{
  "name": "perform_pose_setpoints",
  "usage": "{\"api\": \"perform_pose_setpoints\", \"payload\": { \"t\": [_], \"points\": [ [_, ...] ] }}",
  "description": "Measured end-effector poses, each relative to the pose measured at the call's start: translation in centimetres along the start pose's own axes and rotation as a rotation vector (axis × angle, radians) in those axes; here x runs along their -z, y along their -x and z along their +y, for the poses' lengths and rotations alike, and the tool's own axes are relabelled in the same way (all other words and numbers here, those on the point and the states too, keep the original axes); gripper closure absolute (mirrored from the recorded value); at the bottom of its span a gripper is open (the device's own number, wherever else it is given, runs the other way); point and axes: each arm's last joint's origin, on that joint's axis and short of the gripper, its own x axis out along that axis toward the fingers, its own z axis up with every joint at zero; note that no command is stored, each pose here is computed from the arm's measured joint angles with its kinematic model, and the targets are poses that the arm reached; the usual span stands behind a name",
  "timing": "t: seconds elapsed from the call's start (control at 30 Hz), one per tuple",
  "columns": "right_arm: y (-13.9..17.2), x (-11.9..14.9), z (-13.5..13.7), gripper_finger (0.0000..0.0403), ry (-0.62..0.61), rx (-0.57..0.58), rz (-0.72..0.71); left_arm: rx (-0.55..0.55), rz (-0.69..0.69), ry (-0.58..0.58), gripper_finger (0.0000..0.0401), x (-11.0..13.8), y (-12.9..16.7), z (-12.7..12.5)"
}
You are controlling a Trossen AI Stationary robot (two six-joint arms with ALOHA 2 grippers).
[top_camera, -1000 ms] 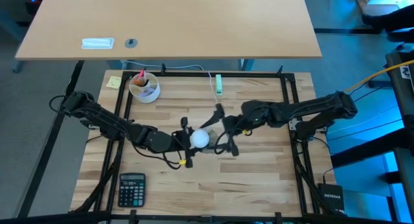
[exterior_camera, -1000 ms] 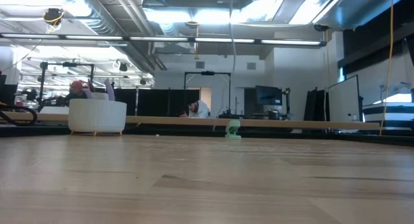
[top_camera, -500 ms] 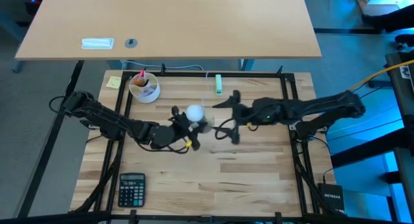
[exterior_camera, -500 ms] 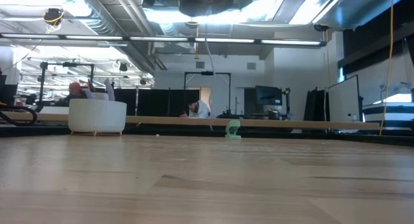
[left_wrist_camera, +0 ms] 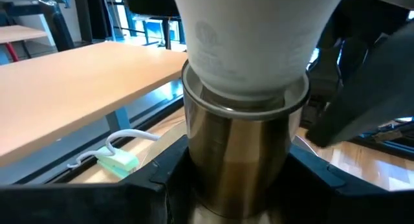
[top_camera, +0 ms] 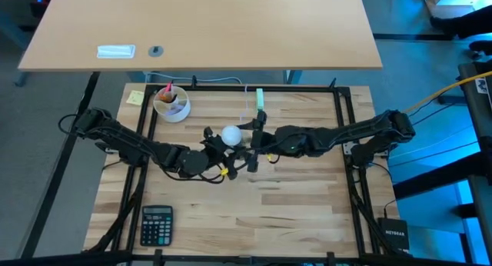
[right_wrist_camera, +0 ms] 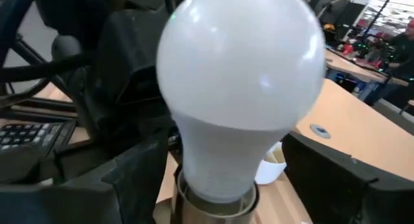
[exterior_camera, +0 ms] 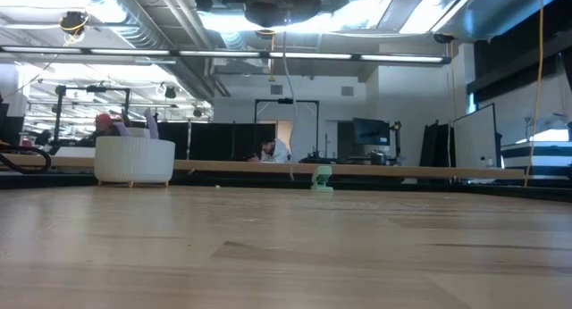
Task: Screw lightbulb
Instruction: Remove the lightbulb from the lamp socket
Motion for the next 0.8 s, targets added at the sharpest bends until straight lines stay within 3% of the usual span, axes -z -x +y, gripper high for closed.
{"api": "perform_pose_setpoints", "payload": {
  "t": [0.17,0.37,0.53,0.63,0.8],
  "points": [
    [0.0,-0.2,-0.1,0.0130,-0.003,0.002,-0.009,0.008,0.000,-0.015,0.0231,0.0,0.2,-0.1],
    [0.2,-0.5,0.0,0.0243,-0.010,-0.074,-0.037,0.017,-0.004,-0.065,0.0231,-0.1,0.4,-0.3],
    [0.4,-0.2,0.3,0.0244,-0.041,-0.173,-0.004,0.081,0.023,-0.122,0.0231,0.3,0.6,-0.5],
    [0.6,-0.1,0.7,0.0244,-0.068,-0.318,-0.005,0.185,0.040,-0.164,0.0231,0.4,0.6,-0.8],
    [1.0,-0.2,1.5,0.0244,-0.092,-0.636,-0.041,0.473,0.048,-0.269,0.0231,0.6,1.4,-2.0]
  ]
}}
